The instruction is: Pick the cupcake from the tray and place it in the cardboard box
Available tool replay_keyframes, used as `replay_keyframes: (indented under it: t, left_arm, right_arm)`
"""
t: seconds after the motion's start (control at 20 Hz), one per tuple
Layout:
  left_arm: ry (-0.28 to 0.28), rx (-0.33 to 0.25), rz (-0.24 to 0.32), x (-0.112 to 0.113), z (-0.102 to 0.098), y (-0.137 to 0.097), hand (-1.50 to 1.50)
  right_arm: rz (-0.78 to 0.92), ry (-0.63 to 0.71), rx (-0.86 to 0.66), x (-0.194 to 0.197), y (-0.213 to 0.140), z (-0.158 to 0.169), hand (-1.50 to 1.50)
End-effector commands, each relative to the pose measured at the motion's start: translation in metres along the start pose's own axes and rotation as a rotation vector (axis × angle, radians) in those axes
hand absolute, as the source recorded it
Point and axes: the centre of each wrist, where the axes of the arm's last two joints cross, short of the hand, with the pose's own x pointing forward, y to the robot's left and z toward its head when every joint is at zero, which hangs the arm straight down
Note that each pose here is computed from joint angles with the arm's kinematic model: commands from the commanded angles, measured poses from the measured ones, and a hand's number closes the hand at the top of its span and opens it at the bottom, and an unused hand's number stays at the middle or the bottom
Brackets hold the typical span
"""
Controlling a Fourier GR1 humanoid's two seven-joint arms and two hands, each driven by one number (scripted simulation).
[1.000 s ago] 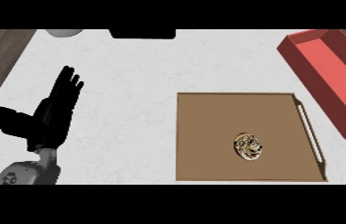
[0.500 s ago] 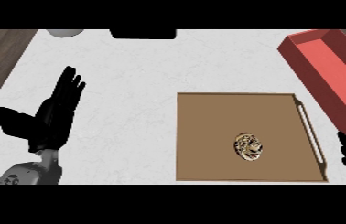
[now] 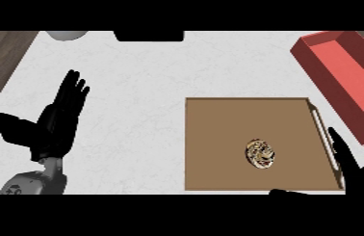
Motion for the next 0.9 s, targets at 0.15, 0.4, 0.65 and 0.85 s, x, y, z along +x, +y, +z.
replay_keyframes:
  t: [0.15,0.4,0.65,0.85]
  left_arm:
    - [-0.009,-0.005,0.007,0.001,-0.002,0.009,0.00]
    - [0.009,-0.008,-0.013,-0.004,-0.011,-0.004,0.00]
    - [-0.007,-0.018,-0.004,0.021,0.001,0.001,0.00]
    - [0.003,-0.003,-0.009,-0.010,-0.002,0.028,0.00]
  right_arm:
    - [0.017,0.092,-0.013,-0.002,0.027,-0.025,-1.50]
    - [0.000,0.085,-0.018,-0.008,0.048,-0.025,-1.50]
    - [0.007,0.091,0.004,0.008,0.044,-0.019,-1.50]
    - [0.016,0.100,0.000,0.008,0.037,-0.025,-1.50]
